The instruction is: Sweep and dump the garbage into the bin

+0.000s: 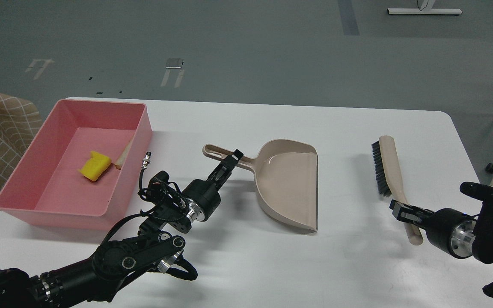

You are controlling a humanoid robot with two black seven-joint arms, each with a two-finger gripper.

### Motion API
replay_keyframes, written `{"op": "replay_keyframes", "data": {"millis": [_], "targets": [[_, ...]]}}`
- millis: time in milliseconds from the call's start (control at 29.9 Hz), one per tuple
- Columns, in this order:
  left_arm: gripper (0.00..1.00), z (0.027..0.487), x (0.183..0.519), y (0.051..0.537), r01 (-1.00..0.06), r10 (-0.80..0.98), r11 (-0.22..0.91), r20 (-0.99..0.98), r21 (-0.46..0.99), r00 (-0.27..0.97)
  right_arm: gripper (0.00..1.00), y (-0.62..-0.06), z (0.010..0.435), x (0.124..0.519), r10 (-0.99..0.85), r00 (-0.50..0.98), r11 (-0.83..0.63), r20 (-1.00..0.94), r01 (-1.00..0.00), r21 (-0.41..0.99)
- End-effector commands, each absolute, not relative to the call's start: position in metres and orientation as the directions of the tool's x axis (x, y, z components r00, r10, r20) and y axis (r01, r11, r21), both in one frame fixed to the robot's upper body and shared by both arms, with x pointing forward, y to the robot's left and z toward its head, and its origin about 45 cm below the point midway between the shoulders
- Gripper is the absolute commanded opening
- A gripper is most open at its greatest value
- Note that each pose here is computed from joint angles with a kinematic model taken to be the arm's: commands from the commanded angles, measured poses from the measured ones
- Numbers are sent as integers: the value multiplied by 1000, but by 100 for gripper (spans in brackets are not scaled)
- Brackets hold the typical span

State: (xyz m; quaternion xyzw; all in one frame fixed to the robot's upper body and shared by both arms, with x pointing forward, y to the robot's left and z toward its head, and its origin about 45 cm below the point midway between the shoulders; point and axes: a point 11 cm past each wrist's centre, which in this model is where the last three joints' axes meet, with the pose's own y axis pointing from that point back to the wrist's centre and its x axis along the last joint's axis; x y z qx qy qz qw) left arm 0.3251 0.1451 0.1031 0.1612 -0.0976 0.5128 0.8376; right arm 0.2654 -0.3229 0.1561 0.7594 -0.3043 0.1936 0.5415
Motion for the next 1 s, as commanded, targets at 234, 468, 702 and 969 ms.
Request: {"op": "replay_keyframes", "data": {"millis": [234,468,702,969], "targets": [[97,110,327,141,-898,837,415,326,148,440,89,-325,151,266,-308,748,-239,588,-659,713],[98,101,316,137,-882,811,441,347,168,471,96,-327,157,271,-320,733,-233,600,-675,700],[98,89,300,135,-812,647,549,514,199,563,96,-329,158,274,-325,727,-228,604,-681,696],[98,108,307,176,-820,614,538,575,196,541,95,-343,158,278,-352,712,-194,608,-691,696]]}}
